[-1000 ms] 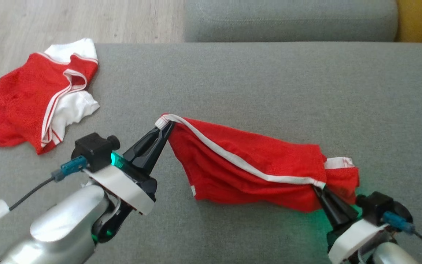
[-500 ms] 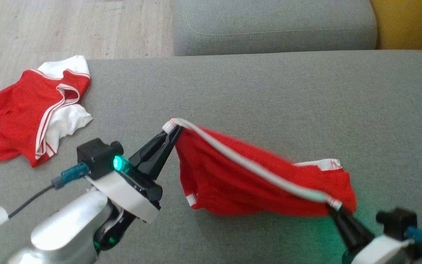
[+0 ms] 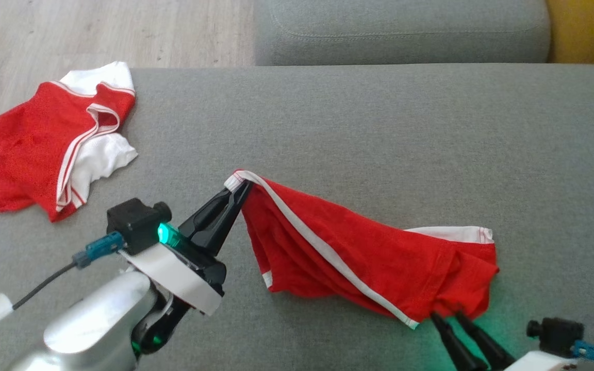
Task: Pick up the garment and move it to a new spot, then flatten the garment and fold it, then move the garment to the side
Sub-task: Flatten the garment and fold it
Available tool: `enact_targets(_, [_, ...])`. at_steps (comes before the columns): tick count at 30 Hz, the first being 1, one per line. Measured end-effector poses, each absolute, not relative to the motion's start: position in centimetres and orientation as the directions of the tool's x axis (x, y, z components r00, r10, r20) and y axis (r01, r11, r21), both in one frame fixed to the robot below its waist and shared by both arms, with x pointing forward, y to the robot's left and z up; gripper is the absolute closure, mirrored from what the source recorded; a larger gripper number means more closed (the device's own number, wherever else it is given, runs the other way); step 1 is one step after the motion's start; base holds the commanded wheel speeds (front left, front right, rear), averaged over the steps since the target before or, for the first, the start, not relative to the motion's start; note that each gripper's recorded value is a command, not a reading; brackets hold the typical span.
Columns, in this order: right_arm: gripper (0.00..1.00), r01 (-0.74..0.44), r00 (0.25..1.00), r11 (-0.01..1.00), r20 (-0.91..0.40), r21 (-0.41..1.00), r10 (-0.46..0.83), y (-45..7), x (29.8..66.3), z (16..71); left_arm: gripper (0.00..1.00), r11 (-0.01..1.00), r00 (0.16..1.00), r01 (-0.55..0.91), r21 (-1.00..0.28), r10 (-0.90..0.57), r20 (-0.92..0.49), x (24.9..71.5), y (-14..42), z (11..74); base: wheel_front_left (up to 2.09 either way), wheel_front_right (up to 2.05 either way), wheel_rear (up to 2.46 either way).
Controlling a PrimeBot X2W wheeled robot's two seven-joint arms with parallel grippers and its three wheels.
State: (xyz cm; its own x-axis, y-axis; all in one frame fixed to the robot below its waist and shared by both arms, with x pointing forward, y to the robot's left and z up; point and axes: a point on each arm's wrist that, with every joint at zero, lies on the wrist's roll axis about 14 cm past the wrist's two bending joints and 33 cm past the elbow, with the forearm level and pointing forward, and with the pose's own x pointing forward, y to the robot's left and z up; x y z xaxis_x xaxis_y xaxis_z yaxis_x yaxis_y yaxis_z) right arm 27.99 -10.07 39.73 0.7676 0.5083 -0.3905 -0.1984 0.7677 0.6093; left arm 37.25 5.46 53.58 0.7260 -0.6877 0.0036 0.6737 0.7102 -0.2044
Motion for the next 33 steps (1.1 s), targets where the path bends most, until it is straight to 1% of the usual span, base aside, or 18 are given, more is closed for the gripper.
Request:
enact_targets(3, [0.00,-0.199,0.730,0.755,-0.420,0.625,0.540,-9.3,27.5,38.9,1.00,0.714,0.731,0.667,-0.211,-0.683,0.001,37.3,5.6,53.4,0.00,0.00,0.00])
enact_targets(8, [0.00,-0.190,0.683,0.734,-0.449,0.651,0.575,-8.2,27.9,38.1,1.00,0.717,0.734,0.660,-0.224,-0.679,-0.011,37.4,5.8,52.8,0.00,0.00,0.00])
enact_targets(9, [0.05,-0.187,0.675,0.728,-0.452,0.660,0.583,-7.9,28.0,38.0,1.00,0.719,0.736,0.657,-0.225,-0.677,-0.014,37.5,5.9,52.7,0.00,0.00,0.00])
enact_targets(10, [0.05,-0.185,0.667,0.723,-0.455,0.666,0.590,-7.6,28.0,37.8,1.00,0.722,0.739,0.654,-0.226,-0.674,-0.018,37.6,6.0,52.5,0.00,0.00,0.00])
enact_targets(11, [0.11,-0.182,0.659,0.719,-0.459,0.671,0.596,-7.4,27.9,37.7,1.00,0.724,0.740,0.651,-0.227,-0.672,-0.021,37.6,6.0,52.4,0.00,0.00,0.00])
enact_targets(12, [0.29,-0.179,0.652,0.716,-0.464,0.675,0.600,-7.3,27.9,37.5,1.00,0.725,0.741,0.650,-0.229,-0.671,-0.024,37.6,6.1,52.3,0.00,0.00,0.00])
enact_targets(13, [0.40,-0.176,0.644,0.712,-0.467,0.679,0.605,-7.1,27.9,37.4,1.00,0.725,0.741,0.649,-0.231,-0.671,-0.026,37.6,6.2,52.2,0.00,0.00,0.00])
enact_targets(14, [0.49,-0.176,0.644,0.712,-0.467,0.679,0.605,-7.1,27.9,37.4,1.00,0.725,0.741,0.649,-0.231,-0.671,-0.026,37.6,6.2,52.2,0.00,0.00,0.00])
enact_targets(16, [0.61,-0.175,0.631,0.708,-0.474,0.685,0.614,-6.7,27.7,37.1,1.00,0.728,0.744,0.645,-0.233,-0.668,-0.031,37.7,6.3,52.0,0.00,0.00,0.00])
enact_targets(17, [0.76,-0.174,0.625,0.706,-0.477,0.686,0.618,-6.6,27.7,37.0,1.00,0.728,0.743,0.645,-0.233,-0.668,-0.031,37.7,6.3,52.0,0.00,0.00,0.00])
enact_targets(18, [0.95,-0.174,0.622,0.704,-0.477,0.689,0.621,-6.5,27.6,37.0,1.00,0.729,0.744,0.644,-0.232,-0.668,-0.030,37.8,6.3,52.0,0.00,0.00,0.00])
enact_targets(19, [1.00,-0.172,0.619,0.702,-0.478,0.692,0.623,-6.3,27.6,36.9,1.00,0.729,0.744,0.644,-0.231,-0.667,-0.030,37.8,6.3,52.1,0.00,0.00,0.00])
enact_targets(22, [1.00,-0.178,0.617,0.694,-0.471,0.697,0.631,-6.1,27.6,37.0,1.00,0.730,0.745,0.646,-0.225,-0.667,-0.024,38.1,6.4,52.3,0.00,0.00,0.00])
enact_targets(25, [1.00,-0.203,0.640,0.686,-0.435,0.699,0.633,-6.2,28.0,37.9,1.00,0.730,0.745,0.648,-0.216,-0.667,-0.019,38.1,6.4,52.6,0.00,0.00,0.00])
enact_targets(27, [1.00,-0.218,0.689,0.677,-0.380,0.703,0.617,-7.0,29.1,39.5,1.00,0.729,0.742,0.655,-0.201,-0.670,-0.012,38.0,6.3,52.9,0.00,0.00,0.00])
enact_targets(30, [1.00,-0.253,0.798,0.647,-0.224,0.719,0.560,-9.3,32.2,44.4,1.00,0.716,0.728,0.676,-0.172,-0.685,0.008,37.9,6.1,53.8,0.00,0.00,0.00])
enact_targets(33, [1.00,-0.322,0.868,0.671,-0.075,0.668,0.492,-13.3,35.0,50.1,1.00,0.699,0.707,0.705,-0.123,-0.705,0.047,38.3,5.8,55.6,0.00,0.00,0.00])
